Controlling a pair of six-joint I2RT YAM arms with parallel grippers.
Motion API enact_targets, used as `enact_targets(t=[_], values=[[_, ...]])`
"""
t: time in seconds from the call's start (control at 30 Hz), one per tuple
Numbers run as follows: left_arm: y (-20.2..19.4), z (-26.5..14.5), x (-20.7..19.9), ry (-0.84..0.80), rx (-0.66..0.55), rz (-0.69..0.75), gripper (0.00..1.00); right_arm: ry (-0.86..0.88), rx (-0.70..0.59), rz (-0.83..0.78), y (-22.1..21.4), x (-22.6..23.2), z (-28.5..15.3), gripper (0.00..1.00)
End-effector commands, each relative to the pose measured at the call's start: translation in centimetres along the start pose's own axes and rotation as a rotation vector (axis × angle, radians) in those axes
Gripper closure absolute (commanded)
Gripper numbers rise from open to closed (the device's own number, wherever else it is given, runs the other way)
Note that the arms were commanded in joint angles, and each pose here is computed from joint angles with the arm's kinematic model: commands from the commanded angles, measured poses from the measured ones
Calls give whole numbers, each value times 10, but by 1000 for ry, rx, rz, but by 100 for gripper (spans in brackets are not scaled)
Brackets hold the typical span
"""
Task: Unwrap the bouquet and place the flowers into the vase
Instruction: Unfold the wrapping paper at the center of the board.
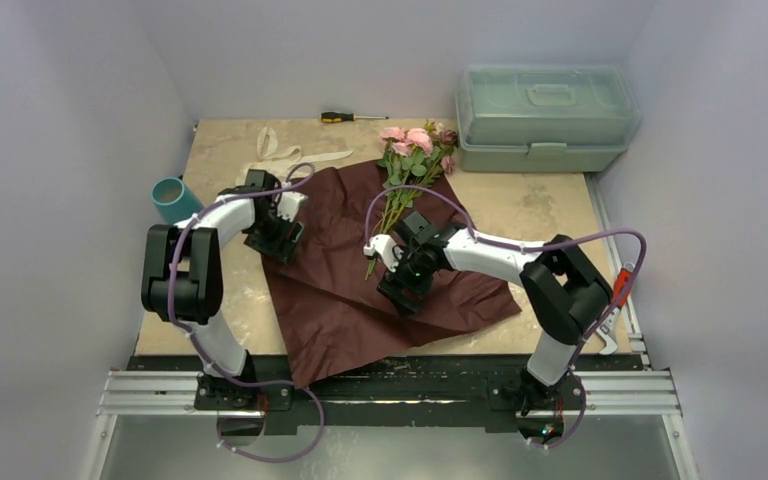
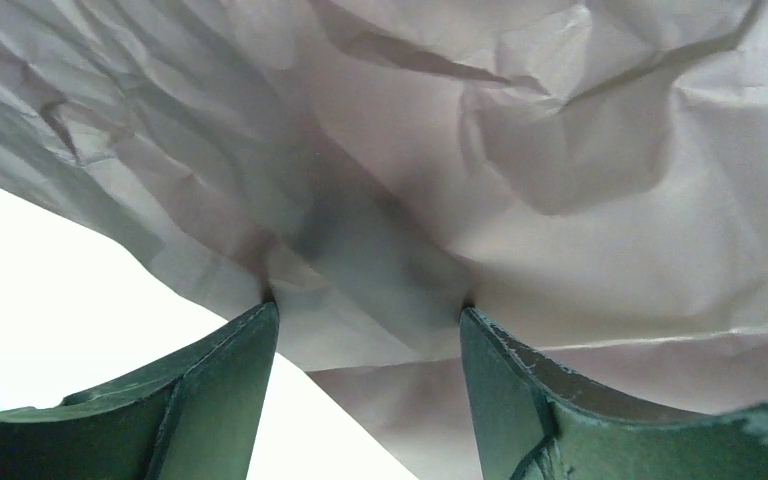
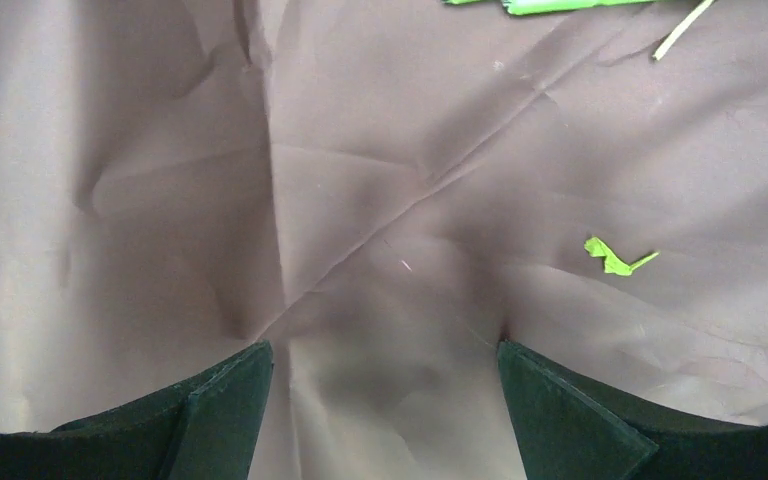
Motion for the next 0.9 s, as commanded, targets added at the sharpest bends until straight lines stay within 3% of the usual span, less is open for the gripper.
enact_targets(t=[0.0,0.1,0.17,0.33,0.5,0.87], values=[[15,-12,19,59,-56,30,32,-91,8,-22,-5,-11,-11,12],[39,-37,-2,-60,-186,127,28,-53,-48,-19,6,-1,-22,12],[49,-56,-37,-196,-293,276,26,-38,-68,-18,13,2,-26,11],[31,-68,-98,-285,-353,571,25,8,-11,48,13,-5,-8,13],[5,-48,-109,-279,-298,702,28,18,-9,115,6,-21,-6,14],[-30,5,-78,-5,-87,825,25,-3,51,195,-18,-43,5,15]])
Point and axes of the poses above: each gripper's point midway between its finger pads, its own z axis out along the fingers, its own x axis along the line the jaws close on, y = z × x, the point moved 4 cm from there along -z, back along the fingers, and after that the axes turned 8 degrees about z, right-handed, at the moved point
